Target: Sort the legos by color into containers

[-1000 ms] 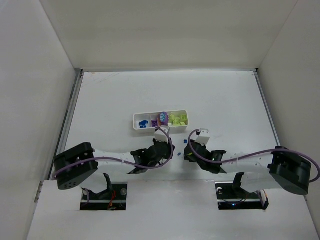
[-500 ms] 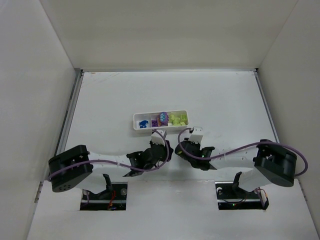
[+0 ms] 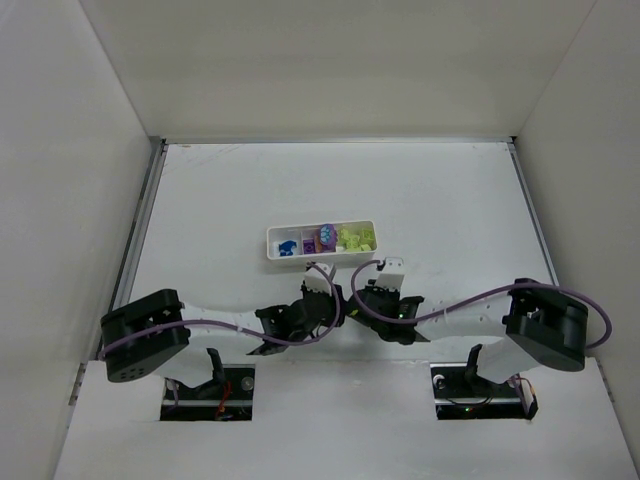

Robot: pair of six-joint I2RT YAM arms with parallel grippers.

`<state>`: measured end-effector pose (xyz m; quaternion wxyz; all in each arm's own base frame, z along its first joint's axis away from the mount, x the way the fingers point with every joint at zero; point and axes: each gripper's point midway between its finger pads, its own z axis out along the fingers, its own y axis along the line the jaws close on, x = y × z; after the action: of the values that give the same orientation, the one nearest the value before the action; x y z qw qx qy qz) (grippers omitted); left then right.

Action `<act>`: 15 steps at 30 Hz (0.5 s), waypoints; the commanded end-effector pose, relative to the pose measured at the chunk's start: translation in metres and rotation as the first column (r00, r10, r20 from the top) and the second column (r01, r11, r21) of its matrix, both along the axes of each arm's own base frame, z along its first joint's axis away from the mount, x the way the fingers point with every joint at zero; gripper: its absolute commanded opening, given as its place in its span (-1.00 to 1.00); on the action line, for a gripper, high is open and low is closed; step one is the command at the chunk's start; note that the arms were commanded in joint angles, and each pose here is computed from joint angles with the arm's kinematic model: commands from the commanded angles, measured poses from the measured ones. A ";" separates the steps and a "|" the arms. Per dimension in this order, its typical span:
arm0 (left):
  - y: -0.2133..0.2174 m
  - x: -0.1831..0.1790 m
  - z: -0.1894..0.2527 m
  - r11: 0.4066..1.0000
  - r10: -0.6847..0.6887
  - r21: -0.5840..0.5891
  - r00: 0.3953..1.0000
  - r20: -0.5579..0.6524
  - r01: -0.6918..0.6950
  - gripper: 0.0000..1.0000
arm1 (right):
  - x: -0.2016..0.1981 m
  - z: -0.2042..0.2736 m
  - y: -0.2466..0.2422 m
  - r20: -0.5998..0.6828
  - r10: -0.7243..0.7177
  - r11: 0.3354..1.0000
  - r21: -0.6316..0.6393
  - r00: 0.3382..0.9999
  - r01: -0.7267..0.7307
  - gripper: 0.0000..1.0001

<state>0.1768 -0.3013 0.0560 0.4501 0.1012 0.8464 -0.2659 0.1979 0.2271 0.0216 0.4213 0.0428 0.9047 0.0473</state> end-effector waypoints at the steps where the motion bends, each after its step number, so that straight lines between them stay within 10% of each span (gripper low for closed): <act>1: -0.011 0.002 0.009 0.999 0.002 -0.045 1.000 0.016 -0.001 -0.20 | -0.004 -0.001 -0.005 -0.010 -0.013 1.000 -0.017 1.000 0.013 -0.60; 15: -0.053 -0.007 -0.007 0.996 -0.084 0.005 0.996 0.019 0.084 -0.20 | -0.001 0.055 -0.027 0.100 -0.021 0.986 0.164 0.995 0.004 -0.59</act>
<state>0.1643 -0.3342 0.0331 0.4306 0.1420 0.8524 -0.2605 0.1954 0.2060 0.0760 0.4569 0.0824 0.8772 0.1222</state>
